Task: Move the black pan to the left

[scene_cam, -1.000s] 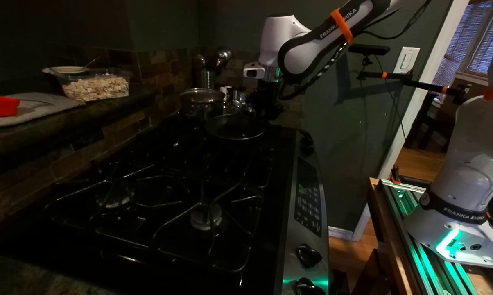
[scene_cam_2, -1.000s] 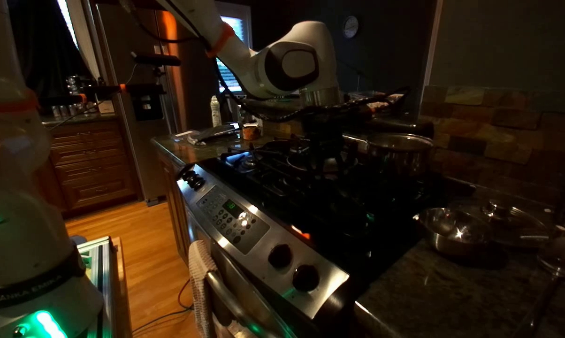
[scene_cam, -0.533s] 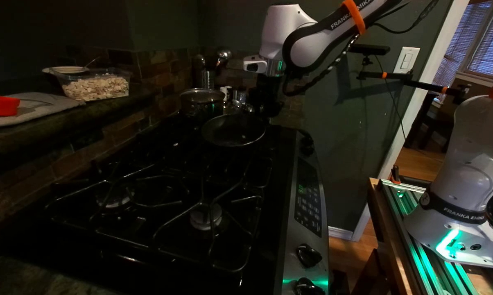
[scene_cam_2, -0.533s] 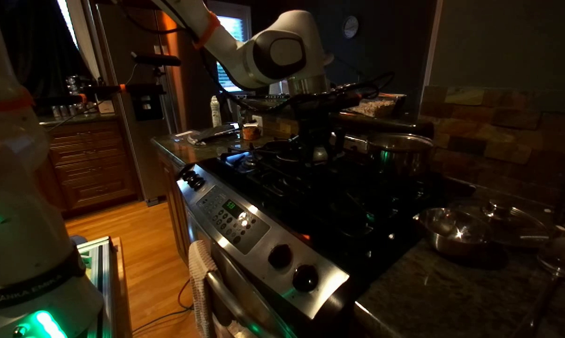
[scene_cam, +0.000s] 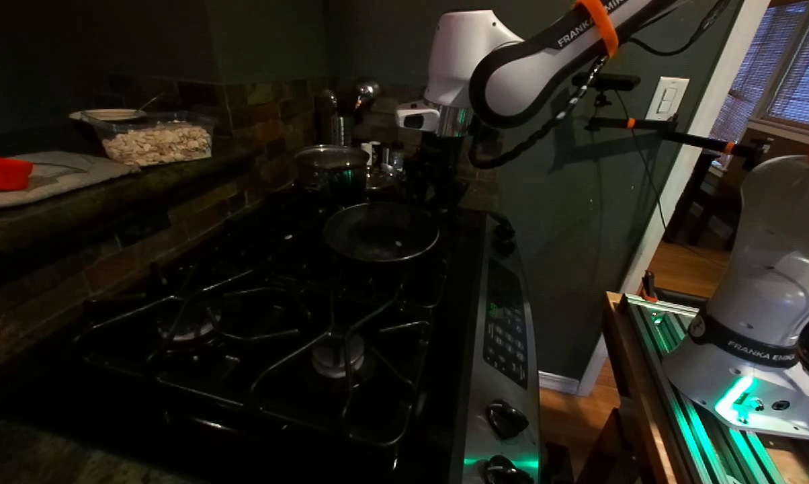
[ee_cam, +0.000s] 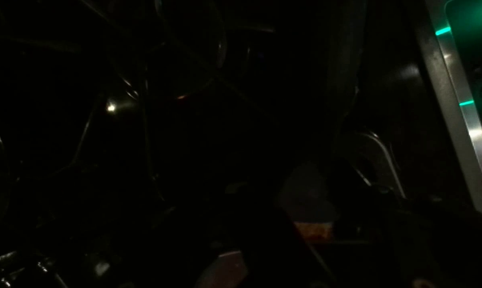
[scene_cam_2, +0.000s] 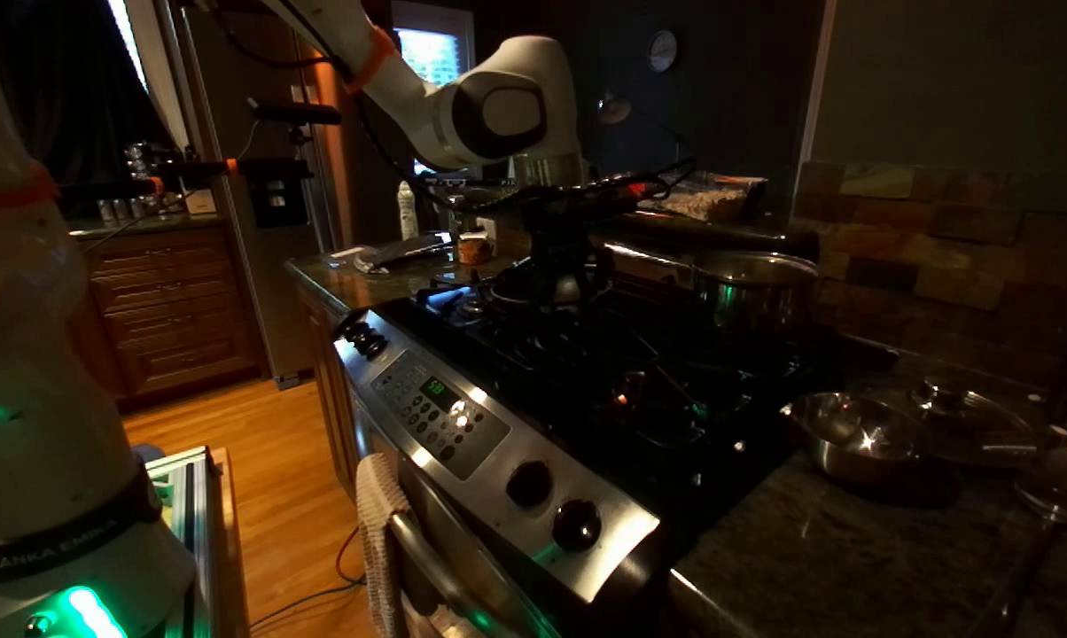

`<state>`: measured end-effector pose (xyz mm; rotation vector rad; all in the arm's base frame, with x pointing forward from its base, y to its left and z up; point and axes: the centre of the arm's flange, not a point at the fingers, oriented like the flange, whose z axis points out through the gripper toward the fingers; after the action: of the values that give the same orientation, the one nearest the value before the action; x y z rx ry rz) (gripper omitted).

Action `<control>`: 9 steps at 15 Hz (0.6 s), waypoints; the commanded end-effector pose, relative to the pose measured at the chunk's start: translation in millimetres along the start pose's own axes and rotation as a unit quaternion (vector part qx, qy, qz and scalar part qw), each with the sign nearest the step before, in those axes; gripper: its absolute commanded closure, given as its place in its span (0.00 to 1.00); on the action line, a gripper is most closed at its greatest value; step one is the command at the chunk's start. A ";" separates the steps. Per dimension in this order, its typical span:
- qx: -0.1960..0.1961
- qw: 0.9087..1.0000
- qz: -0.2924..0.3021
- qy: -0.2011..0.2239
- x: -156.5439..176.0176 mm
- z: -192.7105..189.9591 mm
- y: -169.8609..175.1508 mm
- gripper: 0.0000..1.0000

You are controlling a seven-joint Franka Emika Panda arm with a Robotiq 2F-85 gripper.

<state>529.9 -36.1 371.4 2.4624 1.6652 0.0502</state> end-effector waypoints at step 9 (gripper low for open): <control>0.057 0.984 0.164 0.036 54.8 1.6 -15.4 0.79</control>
<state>530.3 4.3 364.2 2.7102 1.3967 0.0906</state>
